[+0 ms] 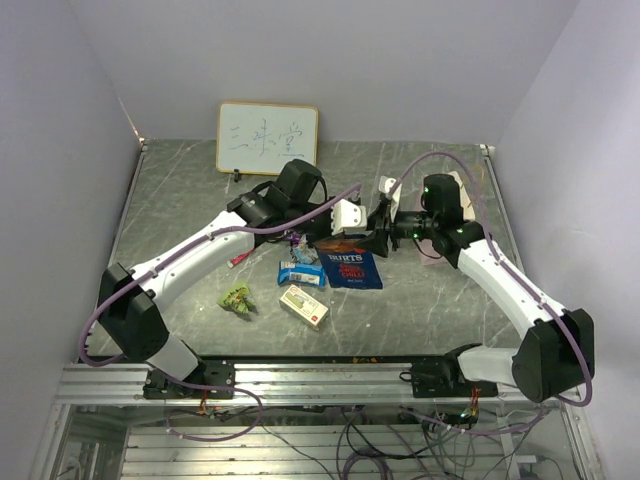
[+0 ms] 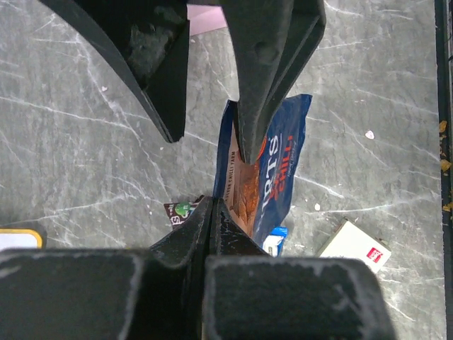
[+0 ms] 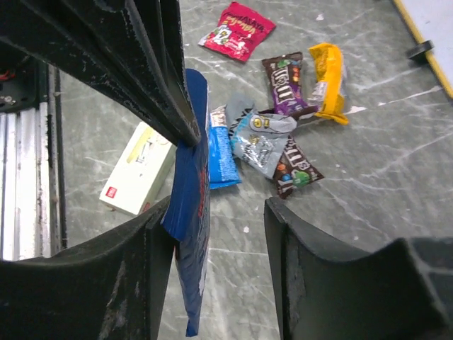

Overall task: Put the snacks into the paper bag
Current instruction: Pick up the snack from the center of the board.

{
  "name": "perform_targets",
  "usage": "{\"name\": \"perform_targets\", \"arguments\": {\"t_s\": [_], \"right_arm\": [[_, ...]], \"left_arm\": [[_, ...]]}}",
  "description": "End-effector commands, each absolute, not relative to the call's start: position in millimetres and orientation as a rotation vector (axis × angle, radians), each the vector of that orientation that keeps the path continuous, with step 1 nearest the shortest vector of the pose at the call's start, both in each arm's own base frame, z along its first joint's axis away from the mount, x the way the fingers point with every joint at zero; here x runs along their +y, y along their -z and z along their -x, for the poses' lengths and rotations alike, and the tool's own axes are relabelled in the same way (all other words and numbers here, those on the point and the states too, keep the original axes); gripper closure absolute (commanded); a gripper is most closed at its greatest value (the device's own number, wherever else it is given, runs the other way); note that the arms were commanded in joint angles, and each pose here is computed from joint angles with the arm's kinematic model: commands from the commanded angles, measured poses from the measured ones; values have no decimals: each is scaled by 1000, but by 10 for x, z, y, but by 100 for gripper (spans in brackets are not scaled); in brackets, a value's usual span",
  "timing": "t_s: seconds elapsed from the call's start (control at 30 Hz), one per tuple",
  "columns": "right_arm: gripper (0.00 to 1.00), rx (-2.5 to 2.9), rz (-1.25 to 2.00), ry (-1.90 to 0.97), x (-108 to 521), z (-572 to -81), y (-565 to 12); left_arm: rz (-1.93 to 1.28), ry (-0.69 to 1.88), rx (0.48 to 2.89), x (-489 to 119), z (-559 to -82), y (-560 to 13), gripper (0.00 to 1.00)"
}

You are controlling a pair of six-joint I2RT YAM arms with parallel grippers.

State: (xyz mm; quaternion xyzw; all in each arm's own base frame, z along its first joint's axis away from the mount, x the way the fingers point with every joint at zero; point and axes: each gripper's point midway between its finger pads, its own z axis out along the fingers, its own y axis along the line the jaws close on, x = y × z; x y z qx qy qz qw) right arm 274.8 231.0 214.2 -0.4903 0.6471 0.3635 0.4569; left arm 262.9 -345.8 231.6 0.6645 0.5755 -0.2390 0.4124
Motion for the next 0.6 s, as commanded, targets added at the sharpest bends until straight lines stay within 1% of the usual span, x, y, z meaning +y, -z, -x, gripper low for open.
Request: {"name": "perform_targets", "arguments": {"t_s": [0.0,0.07,0.2,0.23,0.27,0.33,0.37,0.43,0.5,0.57], "right_arm": [[53,1577,1222,-967,2432,-2748,-2124],[63,1581,1221,-993,2449,-2736,-2102],[91,1591,1217,-1015,2461,-2721,-2062],[96,1596,1210,-1015,2453,-2725,-2068],[100,1603,1204,-1000,2431,-2742,-2071],[100,1599,1189,-960,2363,-2782,-2119],[100,1595,1177,-943,2324,-2798,-2156],[100,1580,1149,-910,2231,-2808,-2276],[100,1571,1110,-886,2135,-2815,-2411],[100,1566,1064,-859,2028,-2837,-2567]], "left_arm": [[-1679,618,1387,-3513,-2557,-2380,93],[-1679,619,1390,-3517,-2557,-2362,93],[-1661,609,1396,-3517,-2582,-2368,93],[-1656,602,1397,-3510,-2591,-2377,93],[-1652,596,1397,-3503,-2596,-2385,93],[-1646,579,1395,-3469,-2602,-2408,91],[-1639,572,1392,-3453,-2599,-2429,88],[-1609,547,1394,-3400,-2621,-2497,76],[-1562,530,1399,-3320,-2663,-2611,68],[-1503,538,1402,-3220,-2719,-2761,61]]}}
